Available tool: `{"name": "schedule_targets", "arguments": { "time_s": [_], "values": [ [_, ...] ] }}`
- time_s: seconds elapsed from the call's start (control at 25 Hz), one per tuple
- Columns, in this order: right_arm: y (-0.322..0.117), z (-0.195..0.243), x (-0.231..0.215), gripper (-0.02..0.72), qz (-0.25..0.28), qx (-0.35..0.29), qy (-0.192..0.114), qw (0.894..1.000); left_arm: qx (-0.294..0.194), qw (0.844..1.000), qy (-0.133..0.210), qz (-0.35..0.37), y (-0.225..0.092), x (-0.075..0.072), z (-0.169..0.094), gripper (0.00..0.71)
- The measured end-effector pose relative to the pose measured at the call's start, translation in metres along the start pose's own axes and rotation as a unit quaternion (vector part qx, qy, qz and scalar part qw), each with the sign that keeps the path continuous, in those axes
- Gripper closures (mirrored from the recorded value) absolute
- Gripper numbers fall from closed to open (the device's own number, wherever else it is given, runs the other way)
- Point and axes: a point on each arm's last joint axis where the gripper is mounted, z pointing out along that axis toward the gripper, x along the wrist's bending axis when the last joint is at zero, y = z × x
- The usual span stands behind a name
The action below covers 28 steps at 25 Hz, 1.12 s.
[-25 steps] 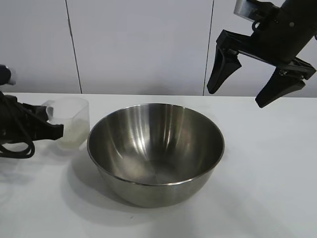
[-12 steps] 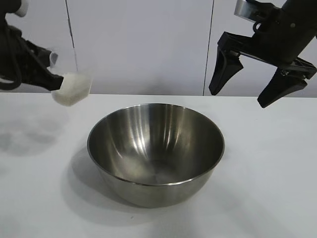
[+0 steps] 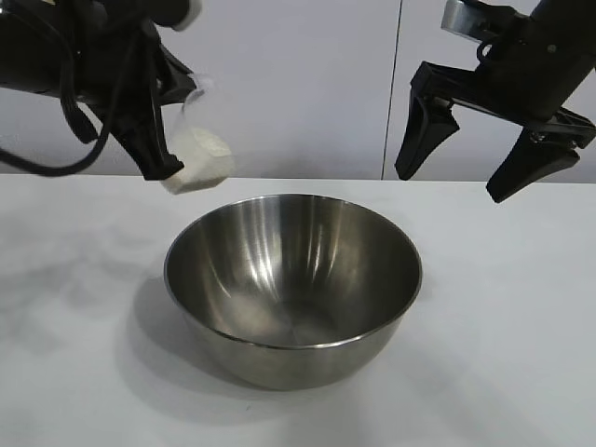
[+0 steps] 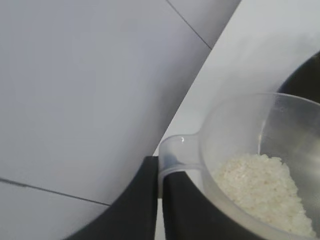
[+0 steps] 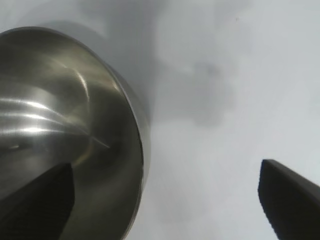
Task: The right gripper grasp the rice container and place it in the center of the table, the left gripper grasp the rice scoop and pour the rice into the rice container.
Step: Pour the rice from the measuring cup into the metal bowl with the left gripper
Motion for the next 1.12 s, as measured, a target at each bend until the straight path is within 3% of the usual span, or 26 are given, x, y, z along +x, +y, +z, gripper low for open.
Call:
{"name": "schedule_targets", "arguments": {
  "time_s": [0.2,0.36,0.44,0.64,1.12],
  "values": [
    [0.0,0.0,-0.001,0.01,-0.005,0.001,-0.005,1.0,-0.012,0.992,-0.006,0.123,0.018,-0.021,0.013,0.7],
    [0.0,0.0,-0.002,0.01,-0.009,0.003,-0.01,1.0,-0.013,0.974,-0.003,0.227,0.018,-0.032,0.023,0.7],
    [-0.001,0.0,-0.002,0.01,-0.01,0.003,-0.011,1.0,-0.017,0.956,-0.003,0.292,0.017,-0.036,0.027,0.7],
    [-0.001,0.0,-0.002,0.01,-0.011,0.003,-0.013,1.0,-0.042,0.889,0.032,0.455,0.021,-0.039,0.033,0.7],
    [-0.001,0.0,-0.003,0.01,-0.015,0.004,-0.017,1.0,-0.071,0.795,0.081,0.597,0.028,-0.043,0.038,0.7]
  ]
}}
